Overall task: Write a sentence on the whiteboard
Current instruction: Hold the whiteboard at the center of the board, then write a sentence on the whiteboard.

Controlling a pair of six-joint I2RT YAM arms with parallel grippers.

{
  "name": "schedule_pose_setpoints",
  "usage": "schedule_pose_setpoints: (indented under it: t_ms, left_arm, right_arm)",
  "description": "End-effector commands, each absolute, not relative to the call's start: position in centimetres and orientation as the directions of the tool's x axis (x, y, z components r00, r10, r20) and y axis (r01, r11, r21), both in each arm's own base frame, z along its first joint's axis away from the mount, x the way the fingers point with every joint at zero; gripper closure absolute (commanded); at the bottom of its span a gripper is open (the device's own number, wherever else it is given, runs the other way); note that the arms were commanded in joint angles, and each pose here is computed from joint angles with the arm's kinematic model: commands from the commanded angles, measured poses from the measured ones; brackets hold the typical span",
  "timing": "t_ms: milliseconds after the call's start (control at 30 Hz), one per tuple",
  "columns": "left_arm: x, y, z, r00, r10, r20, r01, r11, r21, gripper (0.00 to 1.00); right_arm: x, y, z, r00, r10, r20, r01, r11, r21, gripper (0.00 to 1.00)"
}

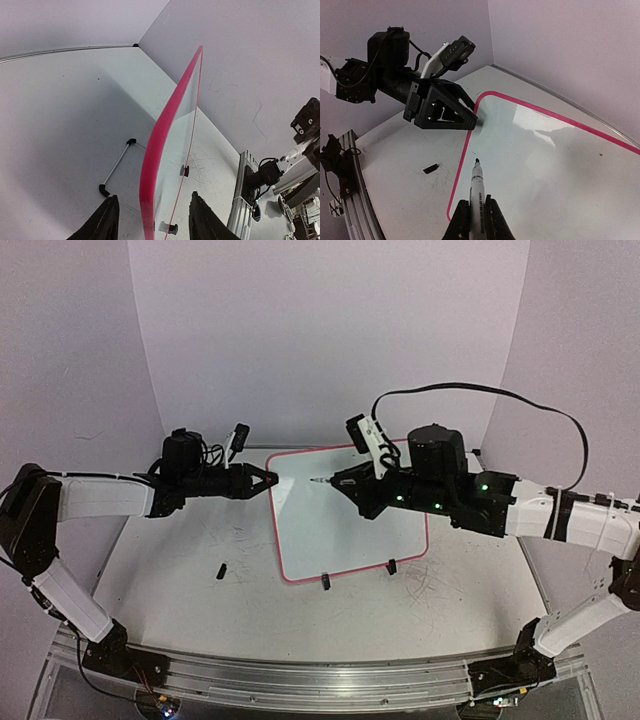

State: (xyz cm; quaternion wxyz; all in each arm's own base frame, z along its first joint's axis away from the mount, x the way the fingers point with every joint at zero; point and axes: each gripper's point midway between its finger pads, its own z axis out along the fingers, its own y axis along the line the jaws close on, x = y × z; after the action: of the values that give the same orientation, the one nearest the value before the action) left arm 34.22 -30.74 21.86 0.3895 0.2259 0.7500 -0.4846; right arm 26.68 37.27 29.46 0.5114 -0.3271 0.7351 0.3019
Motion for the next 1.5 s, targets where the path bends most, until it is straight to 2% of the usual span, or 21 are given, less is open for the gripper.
schedule_pose_setpoints:
  t_ms: [0, 300, 467, 633, 933, 1467]
  left_arm:
    - [33.5, -31.6, 22.0, -0.565, -0.022, -0.825, 0.759, 0.378, -0.530, 0.54]
    - [32.7, -32.2, 21.7, -0.521, 0.022, -0.853, 0.804, 0.348, -0.482, 0.69]
    - [32.7, -32.1, 21.6, -0.497, 0.033, -0.867, 0.818, 0.353, -0.455, 0.76]
    - [32.6, -32.0, 21.0, -0.483, 0.049, -0.874, 0.826, 0.357, -0.437, 0.81]
    - [32.3, -31.8, 20.7, -0.452, 0.066, -0.890, 0.843, 0.359, -0.401, 0.94]
    - [32.3, -31.8, 20.4, -0.449, 0.070, -0.891, 0.842, 0.366, -0.396, 1.00]
  right_arm:
    - [26.4, 40.1, 30.1, -0.183, -0.206, -0.961, -0.820, 0.571, 0.034, 1.00]
    - [25.4, 43.7, 27.0, -0.113, -0.287, -0.951, -0.836, 0.544, -0.065, 1.00]
    - [26.4, 44.3, 26.1, -0.096, -0.296, -0.950, -0.797, 0.595, -0.104, 1.00]
    - [27.5, 44.1, 25.8, -0.092, -0.290, -0.953, -0.758, 0.641, -0.122, 1.00]
    - [27.5, 45.3, 25.3, -0.075, -0.278, -0.958, -0.774, 0.621, -0.120, 1.00]
    - [28.3, 44.9, 24.7, -0.084, -0.294, -0.952, -0.737, 0.661, -0.139, 1.00]
